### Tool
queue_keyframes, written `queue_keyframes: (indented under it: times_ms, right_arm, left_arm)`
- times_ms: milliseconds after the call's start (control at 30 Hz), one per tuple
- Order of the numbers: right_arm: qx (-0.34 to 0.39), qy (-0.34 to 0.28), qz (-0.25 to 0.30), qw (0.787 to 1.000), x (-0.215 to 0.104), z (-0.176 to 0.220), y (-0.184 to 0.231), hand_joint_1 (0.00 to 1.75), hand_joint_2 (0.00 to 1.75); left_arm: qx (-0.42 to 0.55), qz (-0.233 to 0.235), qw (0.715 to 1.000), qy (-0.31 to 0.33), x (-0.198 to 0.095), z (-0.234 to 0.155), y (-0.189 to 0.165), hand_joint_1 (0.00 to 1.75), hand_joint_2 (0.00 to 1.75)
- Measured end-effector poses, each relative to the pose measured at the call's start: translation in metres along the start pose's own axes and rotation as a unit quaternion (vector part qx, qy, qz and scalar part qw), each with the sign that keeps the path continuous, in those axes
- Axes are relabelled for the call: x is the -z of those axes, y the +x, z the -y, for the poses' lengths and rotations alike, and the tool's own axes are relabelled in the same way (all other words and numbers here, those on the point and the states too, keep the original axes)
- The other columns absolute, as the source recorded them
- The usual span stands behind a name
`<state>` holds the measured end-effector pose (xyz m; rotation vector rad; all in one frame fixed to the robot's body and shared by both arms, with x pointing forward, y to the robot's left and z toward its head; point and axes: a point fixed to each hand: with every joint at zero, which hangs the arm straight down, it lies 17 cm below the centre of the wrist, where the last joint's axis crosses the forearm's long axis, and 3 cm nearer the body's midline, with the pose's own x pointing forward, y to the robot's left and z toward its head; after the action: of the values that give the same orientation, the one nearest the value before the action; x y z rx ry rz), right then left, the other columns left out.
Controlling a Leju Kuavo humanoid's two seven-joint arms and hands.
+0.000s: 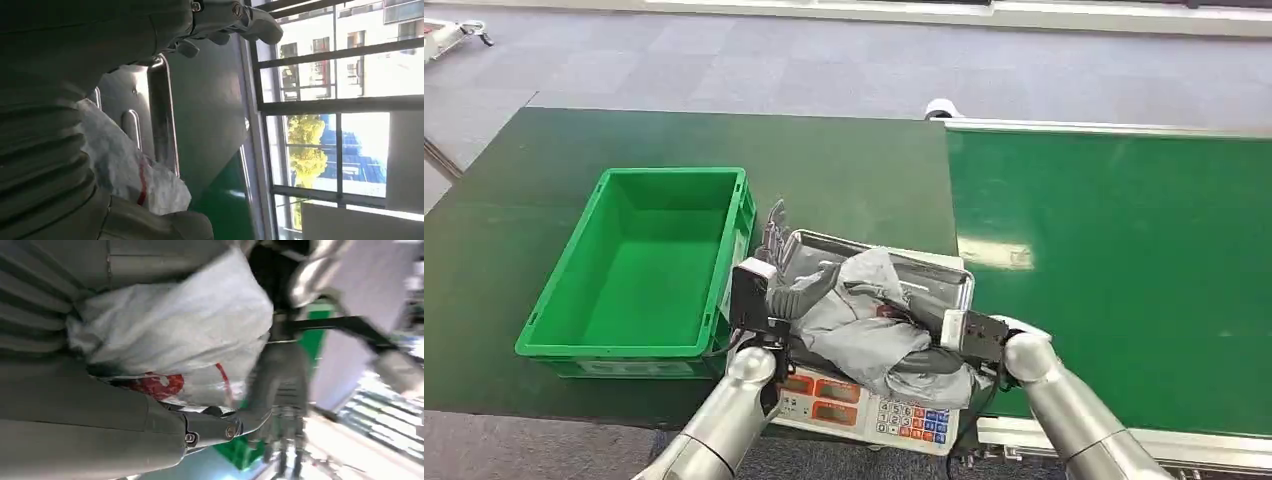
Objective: Moved the parcel from conveyor to table for the left to box.
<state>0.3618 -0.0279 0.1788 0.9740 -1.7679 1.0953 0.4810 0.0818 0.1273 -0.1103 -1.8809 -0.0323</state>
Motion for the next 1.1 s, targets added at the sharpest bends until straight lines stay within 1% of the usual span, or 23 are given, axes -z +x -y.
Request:
queue_keyframes:
  times_ms: [33, 67, 233, 333, 400, 433, 467, 500, 533, 567, 600, 633, 667, 767, 800, 833, 1000, 1033, 1100]
  right_arm:
    - [0.015, -0.003, 0.021, 1.0, 0.001, 0.0, 0.011, 0.0, 0.0]
    - [0.033, -0.009, 0.047, 0.998, 0.002, 0.002, 0.024, 0.0, 1.75]
    - [0.073, -0.029, 0.124, 0.989, 0.003, 0.014, 0.069, 0.0, 1.75]
    - [0.06, -0.04, 0.131, 0.989, 0.005, 0.023, 0.079, 0.0, 1.75]
    - [0.007, -0.06, 0.099, 0.993, 0.008, 0.031, 0.07, 0.0, 1.75]
    - [-0.042, -0.078, 0.072, 0.993, 0.01, 0.039, 0.061, 0.0, 1.75]
    - [-0.096, -0.104, 0.046, 0.989, 0.01, 0.05, 0.052, 0.0, 1.75]
    - [-0.171, -0.13, 0.004, 0.977, 0.01, 0.065, 0.039, 0.0, 1.75]
    - [-0.259, -0.143, -0.052, 0.954, 0.008, 0.079, 0.023, 0.0, 1.75]
    - [-0.341, -0.139, -0.113, 0.923, 0.003, 0.091, 0.005, 0.0, 1.75]
    - [-0.392, -0.131, -0.154, 0.897, -0.002, 0.099, -0.007, 0.0, 1.75]
    - [-0.442, -0.113, -0.183, 0.871, -0.007, 0.102, -0.017, 0.0, 1.75]
    - [-0.465, -0.107, -0.185, 0.859, -0.008, 0.102, -0.018, 0.0, 1.75]
    - [-0.444, -0.166, -0.103, 0.874, -0.003, 0.103, 0.013, 0.0, 1.75]
    - [-0.438, -0.195, -0.077, 0.874, -0.004, 0.105, 0.027, 0.0, 1.75]
    - [-0.434, -0.213, -0.061, 0.873, -0.007, 0.106, 0.036, 0.0, 1.75]
    - [-0.424, -0.31, 0.003, 0.851, -0.029, 0.118, 0.08, 0.0, 1.75]
    - [-0.417, -0.342, 0.023, 0.842, -0.037, 0.122, 0.093, 0.0, 1.75]
    - [-0.402, -0.423, 0.062, 0.81, -0.065, 0.135, 0.121, 0.0, 1.75]
  left_arm:
    - [0.0, 0.0, 1.0, 0.0, 0.0, 0.0, 0.0, 0.0, 1.75]
    - [0.0, 0.0, 1.0, 0.0, 0.0, 0.0, 0.0, 0.0, 1.75]
    - [-0.002, -0.002, 1.0, 0.001, 0.0, 0.0, -0.001, 0.0, 1.75]
    - [-0.002, -0.002, 1.0, 0.002, 0.0, -0.001, -0.001, 0.0, 1.75]
    - [-0.002, -0.002, 1.0, 0.002, 0.0, -0.001, -0.001, 0.0, 1.75]
    - [-0.001, -0.002, 1.0, 0.003, 0.0, -0.002, -0.001, 0.0, 1.75]
    - [0.001, -0.002, 1.0, 0.005, 0.0, -0.003, -0.001, 0.0, 1.75]
    - [0.004, -0.001, 1.0, 0.008, 0.0, -0.005, -0.001, 0.0, 1.75]
    - [0.005, 0.0, 1.0, 0.009, -0.001, -0.007, -0.001, 0.0, 1.75]
    - [0.006, 0.001, 1.0, 0.009, -0.001, -0.008, -0.001, 0.0, 1.75]
    - [0.008, 0.001, 1.0, 0.009, -0.002, -0.009, -0.002, 0.0, 1.75]
    - [0.01, 0.001, 1.0, 0.009, -0.002, -0.01, -0.002, 0.0, 1.75]
    - [0.012, 0.001, 1.0, 0.008, -0.002, -0.01, -0.002, 0.0, 1.75]
    - [0.014, 0.003, 1.0, 0.006, -0.002, -0.01, -0.002, 0.0, 1.75]
    - [0.014, 0.003, 1.0, 0.006, -0.002, -0.01, -0.001, 0.0, 1.75]
    - [0.014, 0.003, 1.0, 0.006, -0.002, -0.01, -0.001, 0.0, 1.75]
    - [0.014, 0.005, 1.0, 0.005, -0.002, -0.009, 0.0, 0.0, 1.75]
    - [0.014, 0.005, 1.0, 0.005, -0.002, -0.008, 0.0, 0.0, 1.75]
    - [0.014, 0.005, 1.0, 0.006, -0.002, -0.008, 0.0, 0.0, 1.75]
